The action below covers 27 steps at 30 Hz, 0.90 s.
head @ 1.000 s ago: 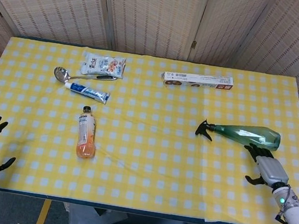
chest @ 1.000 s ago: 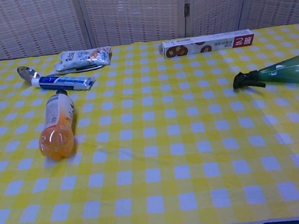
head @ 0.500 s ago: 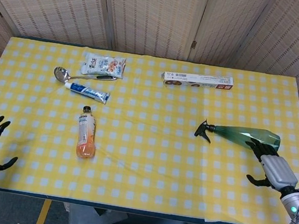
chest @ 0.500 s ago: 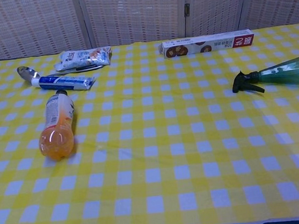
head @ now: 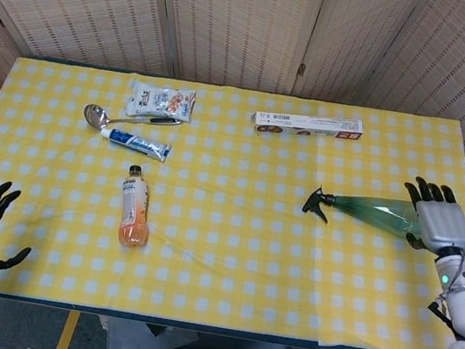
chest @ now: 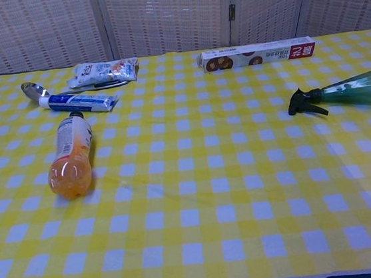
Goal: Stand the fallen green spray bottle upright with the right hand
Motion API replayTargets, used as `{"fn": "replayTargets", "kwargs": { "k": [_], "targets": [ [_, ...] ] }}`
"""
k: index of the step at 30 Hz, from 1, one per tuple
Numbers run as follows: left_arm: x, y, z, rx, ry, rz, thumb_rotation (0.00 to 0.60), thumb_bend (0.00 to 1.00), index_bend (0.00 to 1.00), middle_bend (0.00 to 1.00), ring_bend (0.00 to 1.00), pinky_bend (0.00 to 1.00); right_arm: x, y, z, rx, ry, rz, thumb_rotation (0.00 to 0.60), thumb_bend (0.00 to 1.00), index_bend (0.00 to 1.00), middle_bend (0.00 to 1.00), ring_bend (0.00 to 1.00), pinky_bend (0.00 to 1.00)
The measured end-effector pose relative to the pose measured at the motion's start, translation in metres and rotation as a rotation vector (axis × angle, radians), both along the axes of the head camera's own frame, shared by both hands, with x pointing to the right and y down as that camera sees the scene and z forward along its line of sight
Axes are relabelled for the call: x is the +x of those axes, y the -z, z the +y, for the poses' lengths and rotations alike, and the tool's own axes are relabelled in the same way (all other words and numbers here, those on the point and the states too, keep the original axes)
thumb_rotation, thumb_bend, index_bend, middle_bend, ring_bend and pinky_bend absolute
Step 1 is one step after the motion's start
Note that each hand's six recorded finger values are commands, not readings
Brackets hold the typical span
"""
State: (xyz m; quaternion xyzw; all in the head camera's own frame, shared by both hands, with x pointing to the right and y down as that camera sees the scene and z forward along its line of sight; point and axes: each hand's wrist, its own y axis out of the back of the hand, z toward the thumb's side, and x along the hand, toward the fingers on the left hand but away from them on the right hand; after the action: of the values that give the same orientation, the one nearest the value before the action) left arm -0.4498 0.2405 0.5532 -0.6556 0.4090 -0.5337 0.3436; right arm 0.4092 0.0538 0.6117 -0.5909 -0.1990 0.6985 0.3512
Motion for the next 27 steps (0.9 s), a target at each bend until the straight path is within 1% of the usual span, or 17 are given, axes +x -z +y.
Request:
{"fn": "replayTargets", "kwargs": {
  "k": [1,4,10,13,19,27],
  "targets": [
    [0.000,0.001,0.000,0.002,0.001,0.004,0.426,0.29,0.00,0.00,0.02,0.00,-0.006,-0.008,-0.004,-0.009,-0.003,0.015,0.600,0.34,0.09,0.00,0.05,0.00],
    [-0.001,0.005,0.001,0.008,0.003,0.018,0.425,0.29,0.00,0.00,0.02,0.00,-0.023,-0.033,-0.011,-0.037,-0.021,0.023,0.600,0.34,0.10,0.00,0.06,0.00],
    [-0.002,0.010,0.002,0.008,-0.002,0.037,0.422,0.29,0.00,0.00,0.02,0.00,-0.056,-0.077,-0.018,-0.078,-0.011,0.042,0.600,0.34,0.14,0.01,0.08,0.00],
    [-0.003,0.012,0.002,0.013,0.001,0.047,0.420,0.29,0.00,0.00,0.02,0.00,-0.066,-0.092,-0.021,-0.086,-0.006,0.040,0.600,0.34,0.16,0.03,0.10,0.00],
    [-0.009,0.017,0.002,0.024,0.019,0.060,0.421,0.29,0.00,0.00,0.02,0.00,-0.076,-0.111,-0.022,-0.091,0.005,0.048,0.600,0.34,0.22,0.05,0.12,0.00],
    [-0.015,0.021,0.000,0.027,0.026,0.078,0.418,0.29,0.00,0.00,0.02,0.00,-0.082,-0.134,-0.020,-0.110,0.013,0.065,0.600,0.34,0.22,0.05,0.13,0.00]
  ]
}}
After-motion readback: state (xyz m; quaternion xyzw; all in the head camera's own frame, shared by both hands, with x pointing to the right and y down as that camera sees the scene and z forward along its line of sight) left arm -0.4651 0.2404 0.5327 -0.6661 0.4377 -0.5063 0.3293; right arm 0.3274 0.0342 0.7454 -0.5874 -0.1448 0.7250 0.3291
